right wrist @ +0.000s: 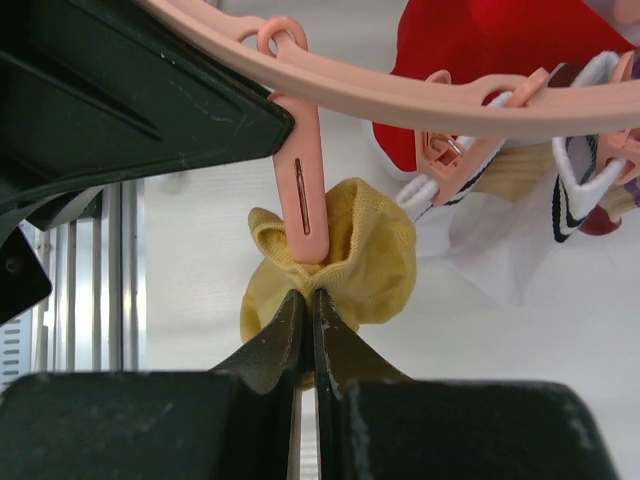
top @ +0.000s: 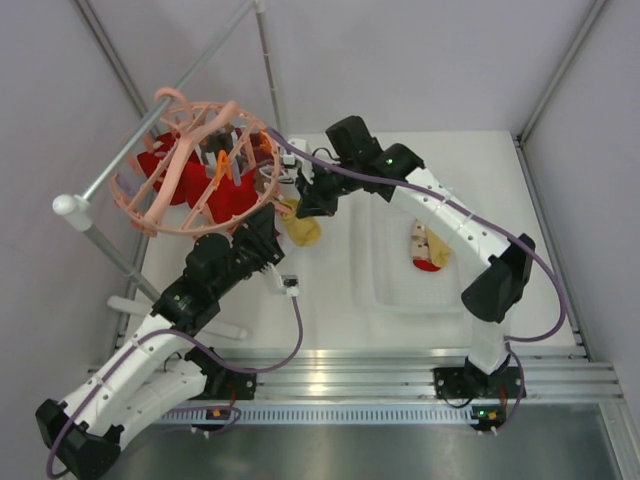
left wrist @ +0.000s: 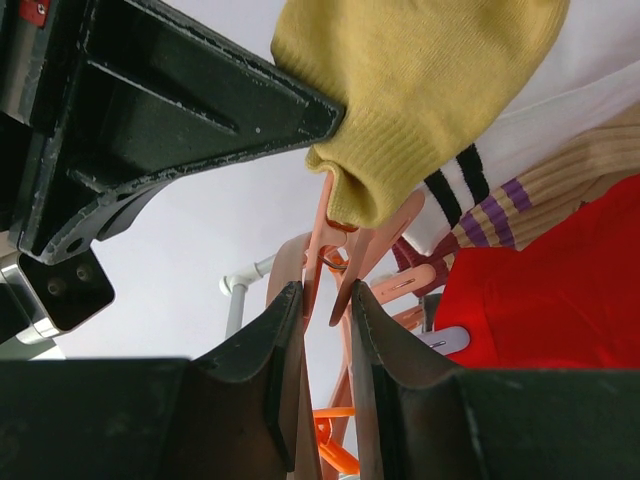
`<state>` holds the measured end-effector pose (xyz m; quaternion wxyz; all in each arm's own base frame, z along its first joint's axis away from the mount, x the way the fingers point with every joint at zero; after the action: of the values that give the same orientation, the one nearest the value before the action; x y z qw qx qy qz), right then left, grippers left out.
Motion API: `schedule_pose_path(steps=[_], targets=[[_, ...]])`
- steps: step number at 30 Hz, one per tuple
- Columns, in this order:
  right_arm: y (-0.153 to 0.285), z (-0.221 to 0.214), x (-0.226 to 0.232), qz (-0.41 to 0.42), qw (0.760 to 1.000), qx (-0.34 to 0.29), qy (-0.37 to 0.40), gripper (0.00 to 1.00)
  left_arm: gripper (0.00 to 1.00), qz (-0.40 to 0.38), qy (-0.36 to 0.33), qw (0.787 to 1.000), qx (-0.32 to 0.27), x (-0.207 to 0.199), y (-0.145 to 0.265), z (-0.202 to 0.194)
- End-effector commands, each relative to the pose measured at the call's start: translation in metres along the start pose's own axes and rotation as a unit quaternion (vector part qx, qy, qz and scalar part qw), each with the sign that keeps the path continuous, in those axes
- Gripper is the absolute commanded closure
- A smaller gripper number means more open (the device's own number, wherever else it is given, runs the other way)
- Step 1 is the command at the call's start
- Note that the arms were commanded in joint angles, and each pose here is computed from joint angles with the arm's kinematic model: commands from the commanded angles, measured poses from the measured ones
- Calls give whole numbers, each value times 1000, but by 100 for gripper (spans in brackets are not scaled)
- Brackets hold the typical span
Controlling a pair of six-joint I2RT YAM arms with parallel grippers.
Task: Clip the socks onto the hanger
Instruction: Clamp the sock onto the hanger.
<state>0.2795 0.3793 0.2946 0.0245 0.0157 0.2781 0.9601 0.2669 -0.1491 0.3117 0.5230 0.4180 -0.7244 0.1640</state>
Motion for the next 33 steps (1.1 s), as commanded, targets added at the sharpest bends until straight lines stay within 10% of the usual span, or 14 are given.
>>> schedule_pose_path(steps=[1, 6, 27, 33], targets=[[-1, 27, 9, 16, 999, -34, 16, 100, 100, -28, -168, 980, -101, -21, -12, 44], [-1, 30, 10, 16, 999, -38, 19, 100, 100, -29, -169, 980, -99, -20, -11, 43], [9, 21, -18, -22, 999, -50, 1, 100, 44, 14, -101, 992, -79, 4, 1, 32], [13, 22, -32, -45, 997, -59, -4, 100, 8, 48, -60, 992, -98, 15, 14, 37]])
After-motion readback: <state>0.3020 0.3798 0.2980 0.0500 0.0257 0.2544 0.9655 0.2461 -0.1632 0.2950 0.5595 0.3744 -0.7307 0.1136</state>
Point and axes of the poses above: each gripper's point midway between its finger pads, its own y axis back along the fingers, its own x axis along the line the jaws close on, z = x × y, the point moved 2 cm from there along y, back along the fingers, and after that the axes turned 1 degree about y, right-handed, at the moved point
